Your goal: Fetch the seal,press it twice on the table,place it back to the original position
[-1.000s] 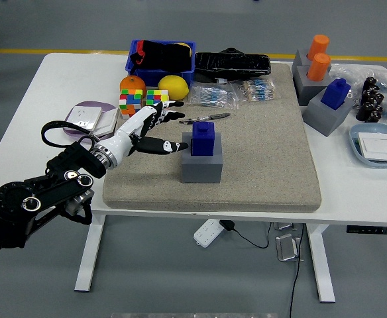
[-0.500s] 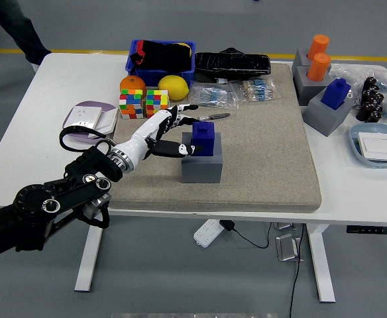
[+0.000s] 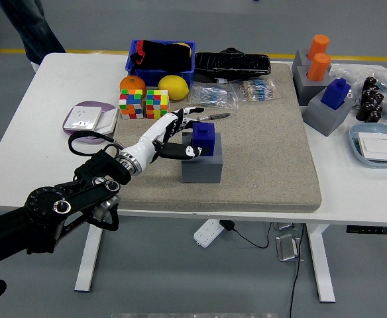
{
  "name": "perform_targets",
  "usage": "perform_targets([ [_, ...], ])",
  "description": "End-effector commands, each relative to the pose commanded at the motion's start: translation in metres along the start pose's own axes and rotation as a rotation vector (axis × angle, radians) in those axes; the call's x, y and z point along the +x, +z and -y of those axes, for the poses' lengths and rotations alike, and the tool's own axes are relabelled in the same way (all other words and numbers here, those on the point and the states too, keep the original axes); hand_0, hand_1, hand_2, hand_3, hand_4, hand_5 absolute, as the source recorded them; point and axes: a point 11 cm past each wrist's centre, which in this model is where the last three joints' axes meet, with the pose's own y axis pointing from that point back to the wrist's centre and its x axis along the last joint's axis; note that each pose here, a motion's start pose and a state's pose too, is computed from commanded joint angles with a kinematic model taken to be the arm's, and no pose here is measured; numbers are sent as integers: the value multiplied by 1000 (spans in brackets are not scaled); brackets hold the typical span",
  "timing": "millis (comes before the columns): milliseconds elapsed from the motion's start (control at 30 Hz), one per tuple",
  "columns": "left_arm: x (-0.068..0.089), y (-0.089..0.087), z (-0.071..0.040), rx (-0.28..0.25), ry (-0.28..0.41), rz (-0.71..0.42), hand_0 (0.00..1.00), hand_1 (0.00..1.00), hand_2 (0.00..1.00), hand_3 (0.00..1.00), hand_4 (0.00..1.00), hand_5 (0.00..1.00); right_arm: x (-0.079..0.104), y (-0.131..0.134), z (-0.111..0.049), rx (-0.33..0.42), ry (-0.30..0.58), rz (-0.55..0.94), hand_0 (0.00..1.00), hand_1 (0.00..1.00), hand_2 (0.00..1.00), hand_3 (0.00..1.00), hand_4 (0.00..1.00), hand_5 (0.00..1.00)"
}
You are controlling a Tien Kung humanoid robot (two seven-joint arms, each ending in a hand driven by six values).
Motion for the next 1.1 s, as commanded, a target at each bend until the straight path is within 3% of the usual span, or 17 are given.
perform_targets([
  [167,2,-1,2,4,10,9,916,778,702,890,892,2,0,0,0,-1,0,0,790,698,678,640,773,532],
  [200,2,-2,2,5,11,11,915,751,701,885,825,2,-1,1,0,-1,-1,0,790,697,676,641,773,531],
  [400,-1,-4,3,12,4,23,915,751,701,885,825,2,0,0,0,2,-1,-1,790,697,676,641,773,531],
  [433,-1,-4,3,12,4,26,912,747,697,884,753,2,0,0,0,2,0,-1,790,697,676,640,773,531],
  [600,-2,-2,4,7,4,36,912,747,697,884,753,2,0,0,0,3,1,1,790,697,676,640,773,531],
  [633,-2,-2,4,6,5,38,903,693,649,882,697,2,0,0,0,3,1,1,789,697,676,640,773,530],
  [800,-3,-2,6,5,9,62,903,693,649,882,697,2,0,0,0,3,1,1,789,697,676,640,773,530],
  [833,-4,-2,6,5,9,66,882,608,559,876,600,2,0,0,0,4,1,1,790,697,676,640,773,529],
  [1000,-5,-3,5,6,10,75,882,608,559,876,600,2,0,0,0,3,0,1,790,697,676,640,773,529],
  [1033,-5,-3,5,5,11,75,867,536,514,871,546,2,0,0,0,3,0,1,790,697,676,640,774,529],
  [1100,-5,-3,5,5,13,75,867,536,514,871,546,2,0,1,0,2,1,1,790,697,676,640,774,529],
])
